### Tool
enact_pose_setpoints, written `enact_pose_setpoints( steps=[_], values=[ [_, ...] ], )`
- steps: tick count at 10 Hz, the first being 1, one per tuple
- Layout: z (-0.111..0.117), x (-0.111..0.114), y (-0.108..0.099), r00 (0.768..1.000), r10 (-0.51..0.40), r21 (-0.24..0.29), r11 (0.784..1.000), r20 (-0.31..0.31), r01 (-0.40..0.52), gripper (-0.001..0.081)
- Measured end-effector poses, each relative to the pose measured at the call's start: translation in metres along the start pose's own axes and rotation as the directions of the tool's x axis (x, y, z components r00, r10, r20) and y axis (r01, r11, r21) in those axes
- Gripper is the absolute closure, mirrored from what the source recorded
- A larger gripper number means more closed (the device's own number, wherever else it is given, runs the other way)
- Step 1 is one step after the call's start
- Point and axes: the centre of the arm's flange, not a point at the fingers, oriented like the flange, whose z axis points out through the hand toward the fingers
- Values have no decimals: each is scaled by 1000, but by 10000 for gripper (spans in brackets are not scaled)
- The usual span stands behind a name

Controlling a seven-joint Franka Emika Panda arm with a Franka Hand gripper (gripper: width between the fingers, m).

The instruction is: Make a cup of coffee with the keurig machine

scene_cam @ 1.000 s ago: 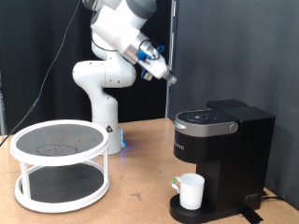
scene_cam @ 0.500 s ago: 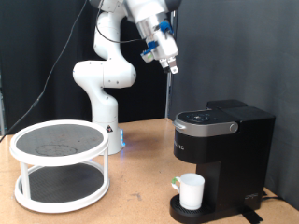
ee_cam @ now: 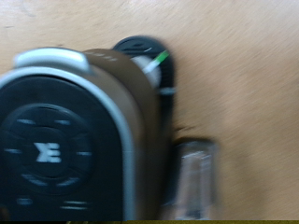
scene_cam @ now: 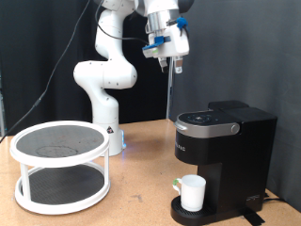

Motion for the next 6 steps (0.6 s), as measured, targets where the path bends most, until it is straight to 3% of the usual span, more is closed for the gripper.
enact_pose_setpoints(
  steps=[2, 6],
  values=[
    [-6, -25, 0, 992, -85, -32, 996, -94, 82, 72],
    [-1, -74, -14, 978, -188, -38, 982, -90, 186, 72]
  ],
)
